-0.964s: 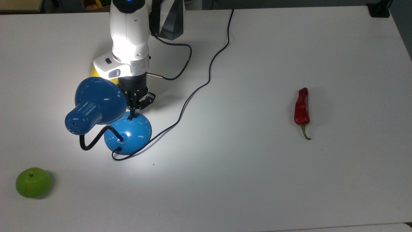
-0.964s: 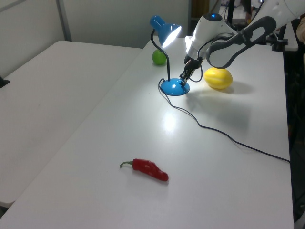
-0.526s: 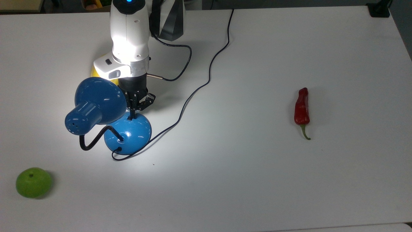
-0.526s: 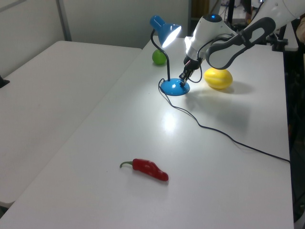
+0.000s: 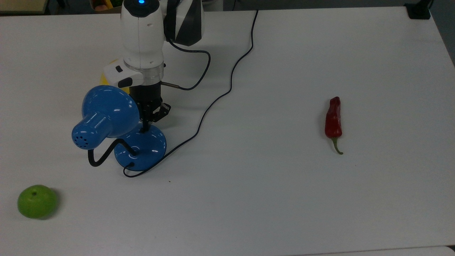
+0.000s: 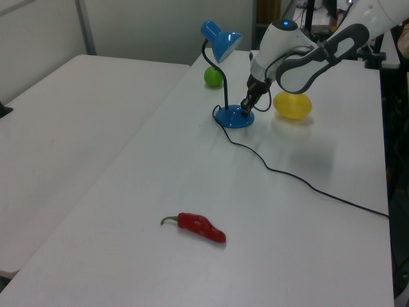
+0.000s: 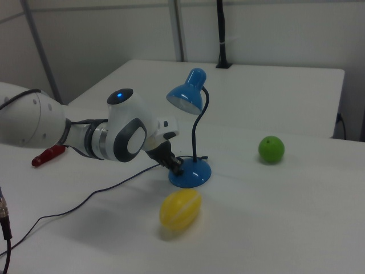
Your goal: Turn off lamp
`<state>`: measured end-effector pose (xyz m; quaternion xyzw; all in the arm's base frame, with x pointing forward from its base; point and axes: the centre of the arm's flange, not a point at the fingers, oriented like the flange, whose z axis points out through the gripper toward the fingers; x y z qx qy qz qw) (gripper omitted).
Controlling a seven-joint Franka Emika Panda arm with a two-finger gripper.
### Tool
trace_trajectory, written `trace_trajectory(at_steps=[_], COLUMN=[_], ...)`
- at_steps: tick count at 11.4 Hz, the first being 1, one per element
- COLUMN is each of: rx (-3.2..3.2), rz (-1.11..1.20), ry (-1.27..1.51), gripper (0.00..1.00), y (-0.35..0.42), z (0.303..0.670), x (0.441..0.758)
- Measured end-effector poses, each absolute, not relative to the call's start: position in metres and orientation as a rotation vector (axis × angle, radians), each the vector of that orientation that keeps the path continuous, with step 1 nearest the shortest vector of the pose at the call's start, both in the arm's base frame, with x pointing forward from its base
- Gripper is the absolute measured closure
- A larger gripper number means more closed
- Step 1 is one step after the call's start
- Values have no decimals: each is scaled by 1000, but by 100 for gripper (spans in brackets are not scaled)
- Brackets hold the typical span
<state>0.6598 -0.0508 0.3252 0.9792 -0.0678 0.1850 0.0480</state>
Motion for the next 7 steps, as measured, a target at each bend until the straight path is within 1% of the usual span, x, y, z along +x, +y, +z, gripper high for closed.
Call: trace_trajectory(at_steps=[3, 4, 6, 7], rx=[2986, 2989, 2996, 2996], rz=[562, 522, 347, 298], ry=[-247, -257, -284, -290], gripper=[99, 99, 99, 99], y=[-53, -55, -62, -63], z=[325, 324, 312, 315], x=[659, 658, 649, 646])
